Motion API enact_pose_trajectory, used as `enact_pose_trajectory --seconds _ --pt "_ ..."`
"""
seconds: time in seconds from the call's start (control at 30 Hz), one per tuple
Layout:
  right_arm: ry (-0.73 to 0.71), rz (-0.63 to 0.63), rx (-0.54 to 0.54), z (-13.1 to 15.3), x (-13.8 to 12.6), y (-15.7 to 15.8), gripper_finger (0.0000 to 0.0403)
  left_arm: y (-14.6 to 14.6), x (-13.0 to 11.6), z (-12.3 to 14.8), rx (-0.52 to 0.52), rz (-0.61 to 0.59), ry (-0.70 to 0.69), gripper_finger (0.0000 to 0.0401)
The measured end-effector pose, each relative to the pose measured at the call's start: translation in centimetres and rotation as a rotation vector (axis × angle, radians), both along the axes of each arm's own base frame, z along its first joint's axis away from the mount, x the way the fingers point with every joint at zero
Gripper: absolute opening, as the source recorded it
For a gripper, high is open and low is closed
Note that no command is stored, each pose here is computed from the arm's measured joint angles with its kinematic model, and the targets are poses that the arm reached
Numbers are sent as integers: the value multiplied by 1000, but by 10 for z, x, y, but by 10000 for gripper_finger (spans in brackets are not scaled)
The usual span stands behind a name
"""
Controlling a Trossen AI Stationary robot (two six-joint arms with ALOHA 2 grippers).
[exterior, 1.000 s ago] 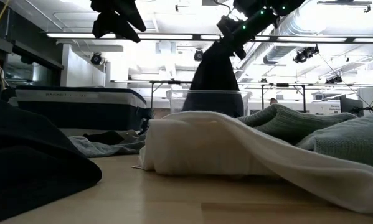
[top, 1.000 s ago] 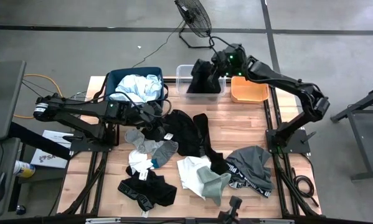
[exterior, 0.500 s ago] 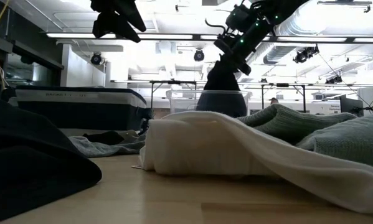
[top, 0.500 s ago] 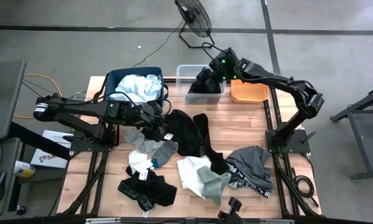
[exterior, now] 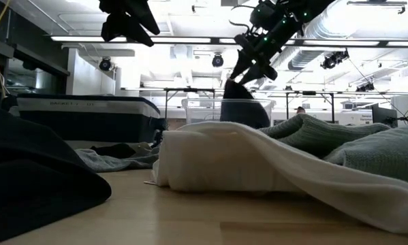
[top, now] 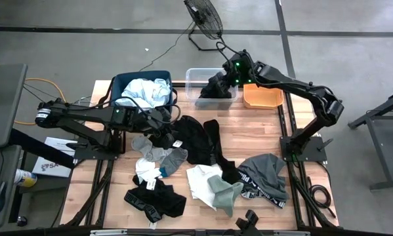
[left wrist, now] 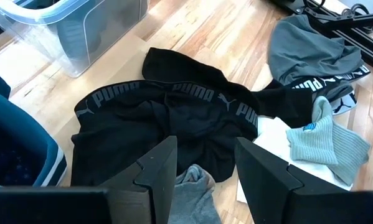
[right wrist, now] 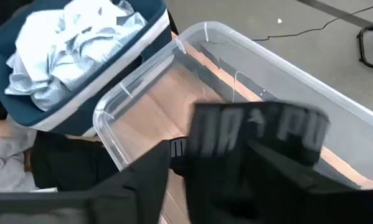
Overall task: Pick & Place Cloths
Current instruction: Put the top right black boxer short into the transparent bin, then put the top black boxer short into the transparent bin
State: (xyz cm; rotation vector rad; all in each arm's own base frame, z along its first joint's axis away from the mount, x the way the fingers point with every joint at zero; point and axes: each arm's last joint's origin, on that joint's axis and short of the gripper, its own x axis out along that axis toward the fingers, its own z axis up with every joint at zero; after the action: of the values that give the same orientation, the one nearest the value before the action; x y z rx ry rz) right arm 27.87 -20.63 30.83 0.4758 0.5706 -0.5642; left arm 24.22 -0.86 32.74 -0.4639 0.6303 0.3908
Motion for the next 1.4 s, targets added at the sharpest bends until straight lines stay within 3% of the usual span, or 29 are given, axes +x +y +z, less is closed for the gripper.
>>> enact_pose_trajectory --seconds 0.23,0.47,0.63,0.8,1.1,1.4 --pt "-71 -39 14 24 -16 12 282 -1 -1 -2 -13 -15 21 158" --pt "-55 -11 127 40 -40 35 290 -2 -8 -9 -62 -62 128 158" --pt "59 -14 187 42 -53 60 290 -1 -6 -18 -60 0 197 158" --pt "145 -40 212 43 -57 87 290 0 13 -36 -46 91 241 158" --pt "150 -91 196 55 -68 126 290 3 65 -74 18 54 221 169" --pt "138 -141 173 68 -92 153 290 31 94 -107 -57 51 228 268"
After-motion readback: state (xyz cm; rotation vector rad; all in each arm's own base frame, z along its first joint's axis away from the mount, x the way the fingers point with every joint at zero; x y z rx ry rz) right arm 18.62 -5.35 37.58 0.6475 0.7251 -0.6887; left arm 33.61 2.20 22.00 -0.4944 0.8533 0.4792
